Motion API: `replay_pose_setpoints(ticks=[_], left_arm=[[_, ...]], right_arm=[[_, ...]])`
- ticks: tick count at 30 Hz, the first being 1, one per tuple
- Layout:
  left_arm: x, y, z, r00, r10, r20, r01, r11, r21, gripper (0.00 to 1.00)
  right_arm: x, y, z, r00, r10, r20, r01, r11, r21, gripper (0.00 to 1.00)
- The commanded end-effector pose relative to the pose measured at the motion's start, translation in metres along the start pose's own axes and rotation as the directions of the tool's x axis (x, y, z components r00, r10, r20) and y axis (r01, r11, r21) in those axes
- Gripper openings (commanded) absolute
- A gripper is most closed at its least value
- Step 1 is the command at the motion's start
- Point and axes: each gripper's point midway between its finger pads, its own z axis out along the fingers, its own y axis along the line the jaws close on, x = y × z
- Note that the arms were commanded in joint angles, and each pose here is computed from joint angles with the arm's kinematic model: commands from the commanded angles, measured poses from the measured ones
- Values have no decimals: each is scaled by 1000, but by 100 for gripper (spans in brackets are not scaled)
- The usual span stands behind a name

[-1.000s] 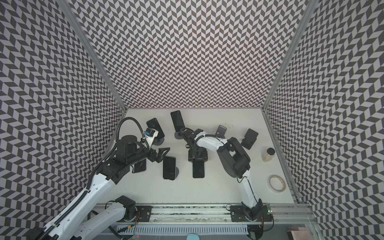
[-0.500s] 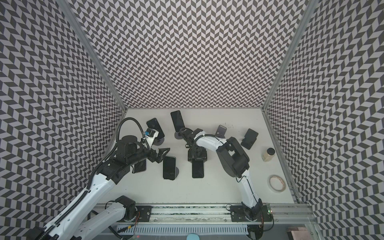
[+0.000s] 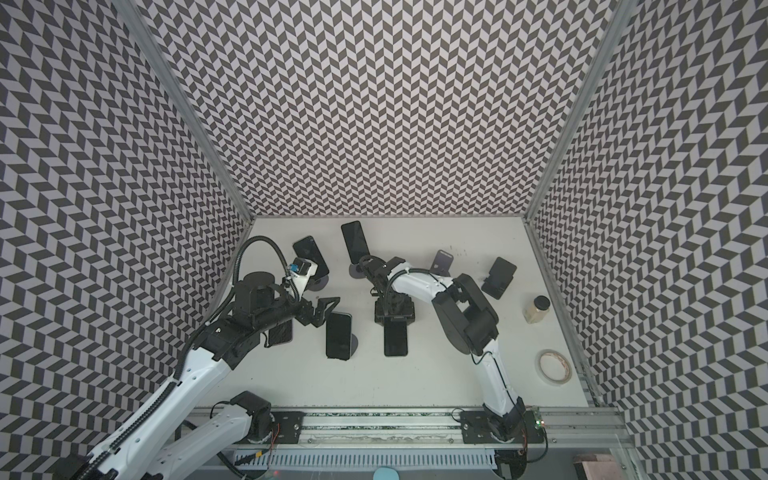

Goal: Remove the phone from the phone stand

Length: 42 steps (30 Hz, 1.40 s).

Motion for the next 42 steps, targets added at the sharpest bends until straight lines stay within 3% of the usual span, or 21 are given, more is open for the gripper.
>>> replay_pose_setpoints(ticks=[1, 10, 19, 30, 42], left_arm=[[1, 0, -3, 1000, 11, 4, -11, 1000, -2, 100], [1, -2, -3, 1000, 12, 4, -12, 1000, 7, 100], [0, -2, -2, 1000, 12, 0, -12, 1000, 9, 100], [-9, 6, -3, 1000, 10, 6, -10, 1000, -27, 100], [-49, 12, -8, 998, -21, 62, 25, 998, -53, 100]], right_arm=[[3, 0, 11, 1000, 5, -30, -4, 1000, 14, 80], [4, 2, 12, 999, 10, -36, -9, 1000, 6, 81], [7, 4, 12, 998, 14, -53, -14, 1000, -8, 89], [-20, 17, -6, 997, -14, 71, 17, 999, -45, 93], [-36, 13, -36, 982, -34, 184, 45, 998, -53, 96]])
